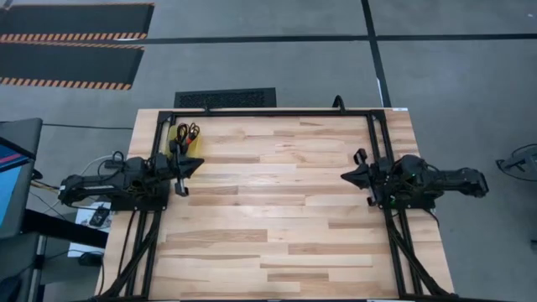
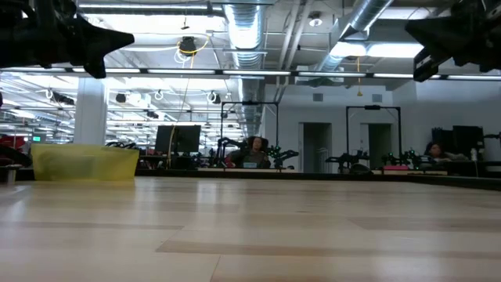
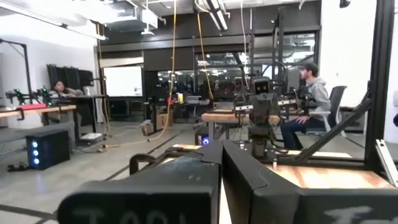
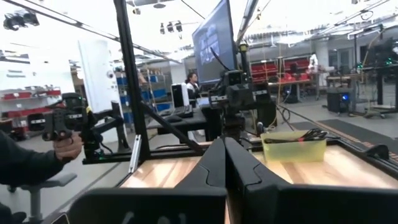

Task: Pick and place USB-C Cables
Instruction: Return to Home Position

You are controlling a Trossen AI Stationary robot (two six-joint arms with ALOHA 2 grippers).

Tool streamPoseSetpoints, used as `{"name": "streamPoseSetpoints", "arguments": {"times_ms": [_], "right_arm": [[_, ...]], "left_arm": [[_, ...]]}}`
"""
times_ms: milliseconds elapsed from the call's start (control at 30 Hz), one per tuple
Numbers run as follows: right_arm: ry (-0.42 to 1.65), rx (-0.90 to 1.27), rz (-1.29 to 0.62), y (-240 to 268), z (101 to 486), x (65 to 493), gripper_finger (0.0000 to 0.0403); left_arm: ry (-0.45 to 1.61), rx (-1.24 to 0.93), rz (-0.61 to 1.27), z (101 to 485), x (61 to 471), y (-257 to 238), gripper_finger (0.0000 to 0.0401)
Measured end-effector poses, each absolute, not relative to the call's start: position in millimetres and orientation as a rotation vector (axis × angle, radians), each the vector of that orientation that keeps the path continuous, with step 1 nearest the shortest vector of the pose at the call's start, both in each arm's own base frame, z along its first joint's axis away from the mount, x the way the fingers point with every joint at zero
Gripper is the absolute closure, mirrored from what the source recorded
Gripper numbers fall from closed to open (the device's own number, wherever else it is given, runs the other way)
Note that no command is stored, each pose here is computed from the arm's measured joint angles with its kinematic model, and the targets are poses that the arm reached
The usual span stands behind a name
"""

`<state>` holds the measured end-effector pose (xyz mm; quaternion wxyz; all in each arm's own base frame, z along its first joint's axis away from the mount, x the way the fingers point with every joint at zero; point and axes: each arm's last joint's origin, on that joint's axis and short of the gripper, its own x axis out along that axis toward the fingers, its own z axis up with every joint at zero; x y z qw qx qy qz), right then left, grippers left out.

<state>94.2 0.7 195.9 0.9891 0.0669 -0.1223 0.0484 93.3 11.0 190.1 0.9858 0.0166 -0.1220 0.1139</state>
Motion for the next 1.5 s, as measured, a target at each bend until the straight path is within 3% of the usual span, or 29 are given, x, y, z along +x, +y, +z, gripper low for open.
{"name": "streamPoseSetpoints", "arguments": {"times_ms": [700,1000,1500], "right_arm": [[-0.120,0.192,0.079,6.9,178.1,97.9,0.0395],[-0.118,0.150,0.119,11.0,177.9,97.6,0.0395],[-0.053,0.082,0.143,14.1,171.2,97.8,0.0379]], "left_arm": [[-0.165,-0.084,0.139,181.4,95.7,0.6,0.0401],[-0.070,0.057,-0.043,172.3,96.0,-14.0,0.0401],[-0.049,0.095,0.064,170.4,97.1,-3.0,0.0401]]}}
